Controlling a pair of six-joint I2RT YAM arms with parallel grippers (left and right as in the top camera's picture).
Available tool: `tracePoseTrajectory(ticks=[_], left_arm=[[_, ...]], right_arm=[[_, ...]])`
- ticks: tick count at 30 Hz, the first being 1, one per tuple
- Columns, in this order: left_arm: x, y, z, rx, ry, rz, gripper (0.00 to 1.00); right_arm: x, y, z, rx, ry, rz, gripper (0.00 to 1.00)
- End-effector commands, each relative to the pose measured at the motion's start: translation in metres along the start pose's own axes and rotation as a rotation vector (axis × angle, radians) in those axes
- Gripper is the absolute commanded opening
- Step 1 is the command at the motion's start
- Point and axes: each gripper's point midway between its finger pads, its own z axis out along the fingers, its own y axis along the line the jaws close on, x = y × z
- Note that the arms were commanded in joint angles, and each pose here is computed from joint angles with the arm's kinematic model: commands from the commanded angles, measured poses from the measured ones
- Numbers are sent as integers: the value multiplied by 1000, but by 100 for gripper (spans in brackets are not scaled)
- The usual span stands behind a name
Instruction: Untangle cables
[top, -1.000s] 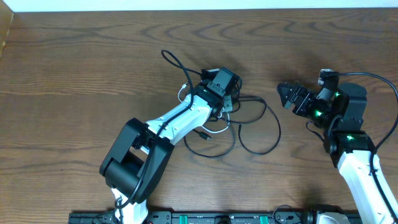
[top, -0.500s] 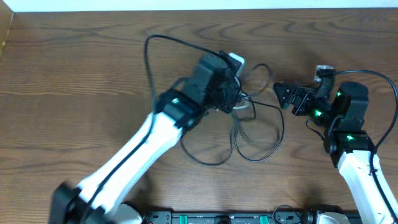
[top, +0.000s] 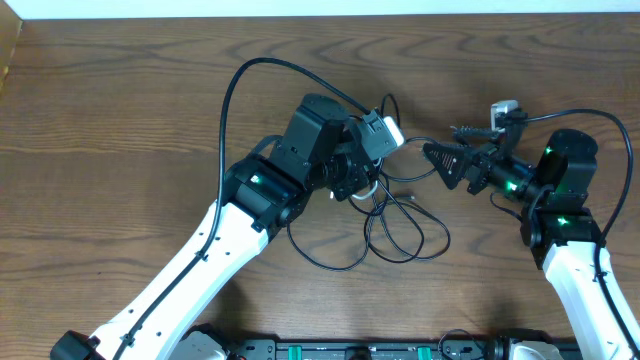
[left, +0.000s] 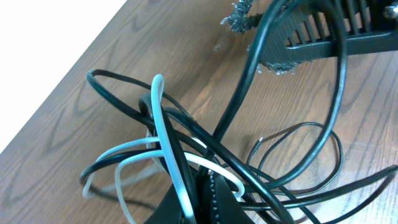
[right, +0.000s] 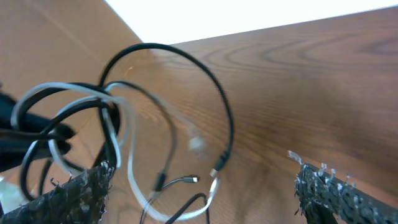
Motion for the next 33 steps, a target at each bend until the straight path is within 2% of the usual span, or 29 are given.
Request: tracePoseTrajectory(ticks=[1, 5, 8, 12, 20, 25, 33], left_arm=[[-11, 0, -6, 5, -35, 51, 7], [-12, -3, -6, 23, -43, 56, 7], [-20, -20, -8, 116, -89, 86, 7], [-27, -37, -12, 212, -141, 133, 7], [-41, -74, -28, 436, -253, 133, 8], [-38, -95, -39, 568, -263, 101, 7], [-39, -108, -49, 658, -282, 82, 8]], right_arm=[[7, 19, 3, -97, 27, -76, 95], [8, 26, 6, -122, 33, -104, 95], [9, 27, 7, -125, 35, -123, 95], [7, 16, 8, -59, 22, -117, 83], [6, 9, 9, -19, 18, -102, 80], [8, 0, 8, 32, 22, -85, 80], [9, 1, 9, 30, 25, -87, 84]])
